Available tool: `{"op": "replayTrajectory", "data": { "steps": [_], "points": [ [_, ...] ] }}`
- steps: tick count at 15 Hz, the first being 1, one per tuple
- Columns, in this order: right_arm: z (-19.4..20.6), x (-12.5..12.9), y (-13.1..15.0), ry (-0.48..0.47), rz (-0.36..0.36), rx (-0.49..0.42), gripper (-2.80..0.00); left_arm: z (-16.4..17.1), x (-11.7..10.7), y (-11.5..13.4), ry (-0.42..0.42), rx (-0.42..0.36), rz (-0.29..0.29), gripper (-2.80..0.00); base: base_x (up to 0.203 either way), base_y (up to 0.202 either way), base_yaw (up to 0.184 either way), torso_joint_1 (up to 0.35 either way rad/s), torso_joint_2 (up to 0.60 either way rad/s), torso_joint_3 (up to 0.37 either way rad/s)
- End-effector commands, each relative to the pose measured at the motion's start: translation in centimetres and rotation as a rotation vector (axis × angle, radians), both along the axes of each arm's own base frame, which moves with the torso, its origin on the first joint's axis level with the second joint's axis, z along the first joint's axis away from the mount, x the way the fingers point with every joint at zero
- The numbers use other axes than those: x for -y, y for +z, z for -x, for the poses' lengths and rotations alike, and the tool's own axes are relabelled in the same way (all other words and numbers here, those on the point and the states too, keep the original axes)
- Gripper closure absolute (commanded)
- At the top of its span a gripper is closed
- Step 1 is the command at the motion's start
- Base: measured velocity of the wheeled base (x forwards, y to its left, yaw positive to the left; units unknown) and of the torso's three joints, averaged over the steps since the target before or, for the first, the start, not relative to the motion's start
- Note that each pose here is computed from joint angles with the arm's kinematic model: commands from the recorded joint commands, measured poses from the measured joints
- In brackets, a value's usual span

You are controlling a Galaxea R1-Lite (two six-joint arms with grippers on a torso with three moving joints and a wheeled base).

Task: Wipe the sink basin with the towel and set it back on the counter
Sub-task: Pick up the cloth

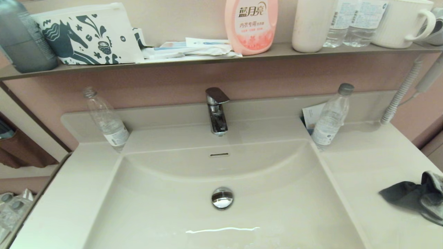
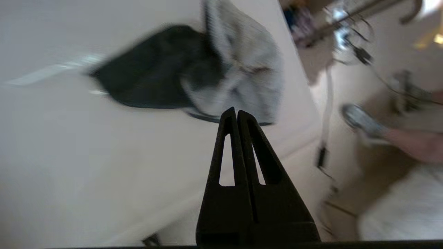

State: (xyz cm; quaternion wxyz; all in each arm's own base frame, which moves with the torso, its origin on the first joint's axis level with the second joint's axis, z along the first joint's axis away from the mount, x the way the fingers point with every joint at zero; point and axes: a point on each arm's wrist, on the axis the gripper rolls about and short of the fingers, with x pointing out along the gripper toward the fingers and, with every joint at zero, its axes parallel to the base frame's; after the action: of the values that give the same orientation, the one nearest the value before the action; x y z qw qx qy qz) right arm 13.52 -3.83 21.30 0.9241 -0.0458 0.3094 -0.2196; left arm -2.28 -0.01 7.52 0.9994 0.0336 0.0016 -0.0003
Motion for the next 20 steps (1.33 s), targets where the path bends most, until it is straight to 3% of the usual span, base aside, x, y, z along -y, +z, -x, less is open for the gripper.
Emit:
{"op": "replayTrajectory", "data": {
  "steps": [1, 2, 3, 6, 10, 14, 20],
  "points": [
    [-2.8, 2.3, -1.7, -0.039, 0.022, -0.170, 0.00, 0.0, 0.0, 0.0, 0.000, -0.001, 0.000, 0.00, 0.000, 0.000, 0.000, 0.000, 0.00, 0.000],
    [-3.3, 3.3, -2.1, -0.050, 0.043, -0.219, 0.00, 0.0, 0.0, 0.0, 0.000, -0.001, 0.000, 0.00, 0.000, 0.000, 0.000, 0.000, 0.00, 0.000],
    [-3.7, 3.8, -2.3, -0.051, 0.048, -0.238, -2.80, 0.0, 0.0, 0.0, 0.000, -0.001, 0.000, 0.00, 0.000, 0.000, 0.000, 0.000, 0.00, 0.000],
    [-4.3, 4.5, -2.3, -0.037, 0.029, -0.249, -2.80, 0.0, 0.0, 0.0, 0.000, -0.001, 0.000, 0.00, 0.000, 0.000, 0.000, 0.000, 0.00, 0.000],
    [-6.3, 7.2, -3.4, -0.053, -0.015, -0.309, -2.80, 0.0, 0.0, 0.0, 0.000, -0.001, 0.000, 0.00, 0.000, 0.000, 0.000, 0.000, 0.00, 0.000],
    [-7.4, 9.1, -4.9, 0.056, -0.164, -0.293, -2.80, 0.0, 0.0, 0.0, 0.000, -0.001, 0.000, 0.00, 0.000, 0.000, 0.000, 0.000, 0.00, 0.000],
    [-9.3, 10.1, -5.8, 0.115, -0.202, -0.297, -2.80, 0.0, 0.0, 0.0, 0.000, -0.001, 0.000, 0.00, 0.000, 0.000, 0.000, 0.000, 0.00, 0.000]
  ]
}}
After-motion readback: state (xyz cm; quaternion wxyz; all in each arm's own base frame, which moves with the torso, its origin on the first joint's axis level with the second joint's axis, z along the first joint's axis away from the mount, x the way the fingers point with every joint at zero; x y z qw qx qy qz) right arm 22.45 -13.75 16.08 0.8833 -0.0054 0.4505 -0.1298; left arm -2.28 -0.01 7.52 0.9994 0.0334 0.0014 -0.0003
